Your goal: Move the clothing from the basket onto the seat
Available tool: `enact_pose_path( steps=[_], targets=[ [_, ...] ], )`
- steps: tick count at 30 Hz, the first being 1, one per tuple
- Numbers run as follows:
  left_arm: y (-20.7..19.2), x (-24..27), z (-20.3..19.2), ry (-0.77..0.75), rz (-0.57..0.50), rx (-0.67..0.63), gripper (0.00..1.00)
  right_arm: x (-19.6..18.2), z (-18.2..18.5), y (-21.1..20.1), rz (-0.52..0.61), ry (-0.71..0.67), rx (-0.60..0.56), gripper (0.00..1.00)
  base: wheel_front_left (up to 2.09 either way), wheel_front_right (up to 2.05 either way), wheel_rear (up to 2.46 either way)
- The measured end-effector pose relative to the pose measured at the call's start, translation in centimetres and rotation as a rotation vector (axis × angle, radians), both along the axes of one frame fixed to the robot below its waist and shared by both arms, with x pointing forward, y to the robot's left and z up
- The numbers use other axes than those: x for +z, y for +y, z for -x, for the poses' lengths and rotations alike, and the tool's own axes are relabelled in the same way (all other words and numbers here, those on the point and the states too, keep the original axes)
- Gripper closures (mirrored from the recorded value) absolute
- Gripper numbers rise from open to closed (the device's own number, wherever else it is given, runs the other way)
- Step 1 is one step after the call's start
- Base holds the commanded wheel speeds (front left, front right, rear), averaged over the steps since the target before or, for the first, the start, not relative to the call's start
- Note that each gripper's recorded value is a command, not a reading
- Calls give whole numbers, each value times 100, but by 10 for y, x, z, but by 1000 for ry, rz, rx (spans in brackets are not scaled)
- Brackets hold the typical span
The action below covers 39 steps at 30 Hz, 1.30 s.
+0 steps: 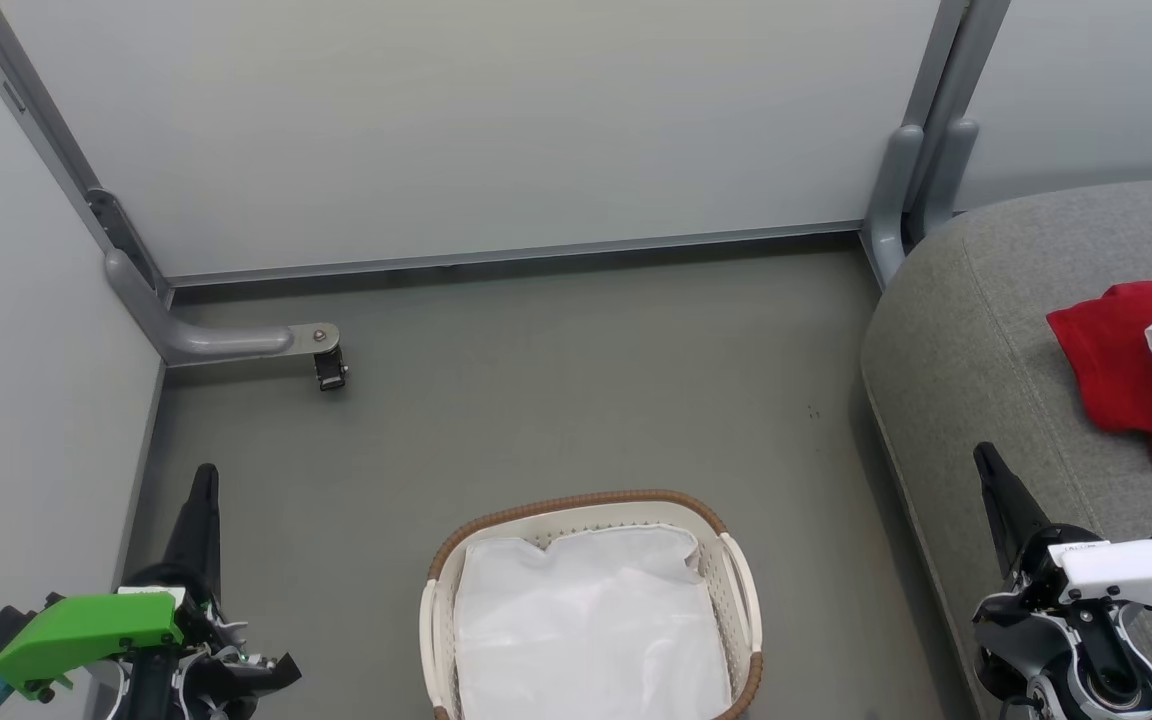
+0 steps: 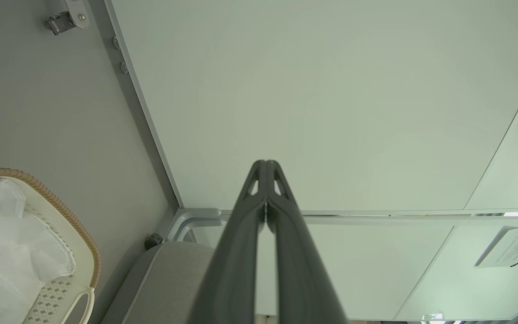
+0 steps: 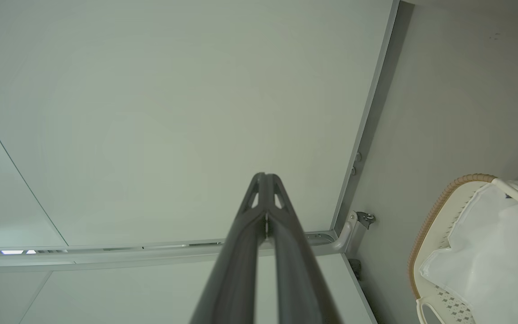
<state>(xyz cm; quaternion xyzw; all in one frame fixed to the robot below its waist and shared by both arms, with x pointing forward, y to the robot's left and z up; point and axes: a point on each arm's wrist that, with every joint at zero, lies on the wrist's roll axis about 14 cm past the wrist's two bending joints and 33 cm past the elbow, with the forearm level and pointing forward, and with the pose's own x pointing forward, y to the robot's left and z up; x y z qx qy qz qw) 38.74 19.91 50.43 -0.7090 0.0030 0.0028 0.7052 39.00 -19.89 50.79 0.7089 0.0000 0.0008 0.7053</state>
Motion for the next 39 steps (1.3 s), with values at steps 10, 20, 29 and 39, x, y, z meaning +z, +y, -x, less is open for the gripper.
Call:
enact_pose_path(
  steps=[10,20,29,39],
  targets=[
    [0,0,0,0,0,0,100,0,0,0,0,0,0,100,0,0,0],
    [0,0,0,0,0,0,100,0,0,0,0,0,0,100,0,0,0],
    [0,0,0,0,0,0,100,0,0,0,0,0,0,100,0,0,0],
    [0,0,0,0,0,0,100,0,0,0,0,0,0,100,0,0,0]
  ],
)
